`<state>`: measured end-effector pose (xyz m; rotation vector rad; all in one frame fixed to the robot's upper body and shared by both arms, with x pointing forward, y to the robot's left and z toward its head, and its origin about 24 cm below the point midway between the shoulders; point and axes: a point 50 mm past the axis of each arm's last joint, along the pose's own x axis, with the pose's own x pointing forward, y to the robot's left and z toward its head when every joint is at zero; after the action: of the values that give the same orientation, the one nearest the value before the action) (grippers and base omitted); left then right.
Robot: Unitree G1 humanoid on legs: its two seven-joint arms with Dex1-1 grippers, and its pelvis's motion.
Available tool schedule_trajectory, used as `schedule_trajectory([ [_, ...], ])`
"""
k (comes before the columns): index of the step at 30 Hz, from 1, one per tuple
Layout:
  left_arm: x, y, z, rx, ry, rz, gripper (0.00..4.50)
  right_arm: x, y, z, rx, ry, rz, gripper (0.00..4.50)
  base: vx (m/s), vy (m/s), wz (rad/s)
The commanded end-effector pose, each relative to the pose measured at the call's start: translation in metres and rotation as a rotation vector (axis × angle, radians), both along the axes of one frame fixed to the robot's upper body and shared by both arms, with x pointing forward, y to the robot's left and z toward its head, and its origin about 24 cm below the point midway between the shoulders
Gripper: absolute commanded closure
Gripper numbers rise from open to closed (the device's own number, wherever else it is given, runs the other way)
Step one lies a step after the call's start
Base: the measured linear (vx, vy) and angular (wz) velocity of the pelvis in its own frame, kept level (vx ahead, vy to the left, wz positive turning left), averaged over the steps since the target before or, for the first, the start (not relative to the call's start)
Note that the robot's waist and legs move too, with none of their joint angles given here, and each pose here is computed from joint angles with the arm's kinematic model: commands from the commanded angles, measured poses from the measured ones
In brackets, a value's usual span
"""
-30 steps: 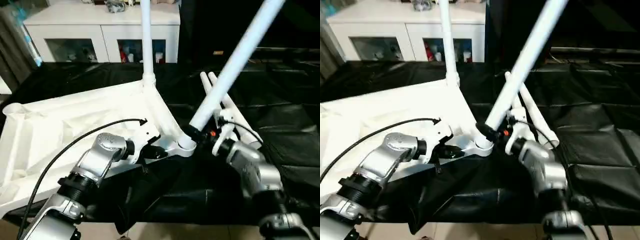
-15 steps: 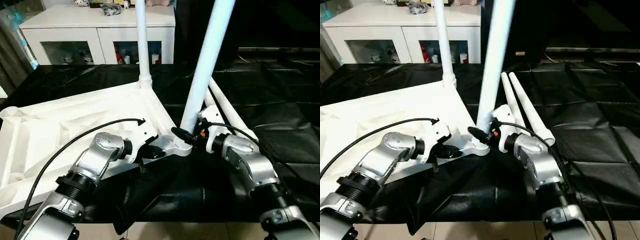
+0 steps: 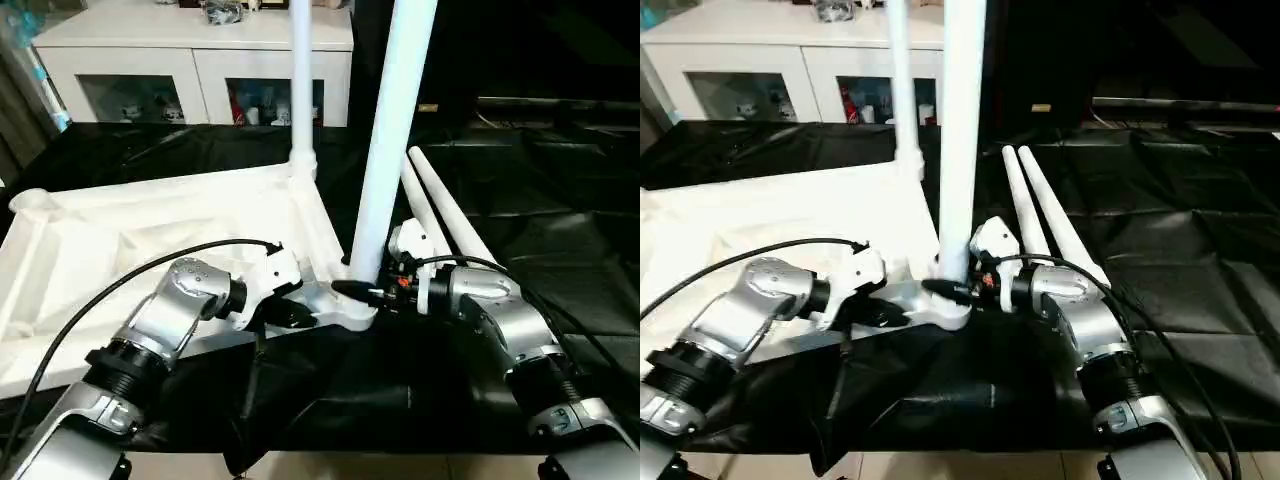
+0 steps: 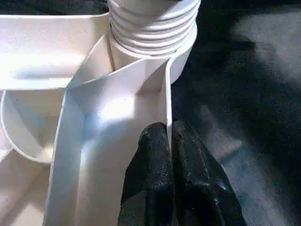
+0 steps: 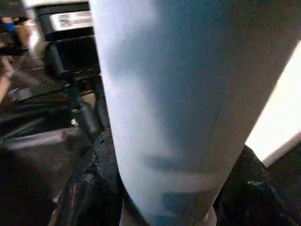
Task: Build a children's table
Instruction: Insert table leg to table base
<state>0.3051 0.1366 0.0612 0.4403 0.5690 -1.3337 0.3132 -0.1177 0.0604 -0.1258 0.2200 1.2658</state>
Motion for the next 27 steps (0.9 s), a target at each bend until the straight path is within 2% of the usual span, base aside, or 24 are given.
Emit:
schedule_trajectory([
  [1, -0.001, -0.008, 0.022, -0.052, -0.05, -0.102, 4.5, -0.016, -0.023, -0.044, -0.15, 0.183, -0.035, 2.57, 0.0, 0.0, 0.0],
  [5, -0.001, -0.005, 0.024, -0.055, -0.055, -0.038, 4.5, -0.013, -0.021, -0.044, -0.149, 0.165, -0.048, 2.57, 0.0, 0.0, 0.0],
  [11, 0.011, -0.005, 0.027, -0.056, -0.095, 0.142, 4.5, 0.002, -0.021, -0.051, -0.246, 0.125, -0.263, 2.57, 0.0, 0.0, 0.0],
  [15, 0.023, -0.014, 0.037, -0.097, -0.126, 0.317, 4.5, 0.014, -0.013, -0.055, -0.201, 0.17, -0.487, 2.57, 0.0, 0.0, 0.0],
  [16, 0.023, -0.014, 0.037, -0.097, -0.126, 0.317, 4.5, 0.014, -0.013, -0.055, -0.201, 0.17, -0.487, 2.57, 0.0, 0.0, 0.0],
  [18, 0.029, -0.022, 0.042, -0.116, -0.134, 0.418, 4.5, 0.02, -0.003, -0.058, -0.183, 0.207, -0.592, 2.57, 0.0, 0.0, 0.0],
  [20, 0.03, -0.025, 0.043, -0.116, -0.136, 0.454, 4.5, 0.022, 0.002, -0.059, -0.183, 0.225, -0.63, 2.57, 0.0, 0.0, 0.0],
  [22, 0.036, -0.041, 0.044, -0.118, -0.147, 0.581, 4.5, 0.03, 0.018, -0.06, -0.166, 0.286, -0.771, 2.57, 0.0, 0.0, 0.0],
  [23, 0.036, -0.041, 0.044, -0.118, -0.147, 0.581, 4.5, 0.03, 0.018, -0.06, -0.166, 0.286, -0.771, 2.57, 0.0, 0.0, 0.0],
  [27, 0.04, -0.059, 0.042, -0.128, -0.151, 0.65, 4.5, 0.035, 0.039, -0.055, -0.177, 0.291, -0.822, 2.57, 0.0, 0.0, 0.0],
])
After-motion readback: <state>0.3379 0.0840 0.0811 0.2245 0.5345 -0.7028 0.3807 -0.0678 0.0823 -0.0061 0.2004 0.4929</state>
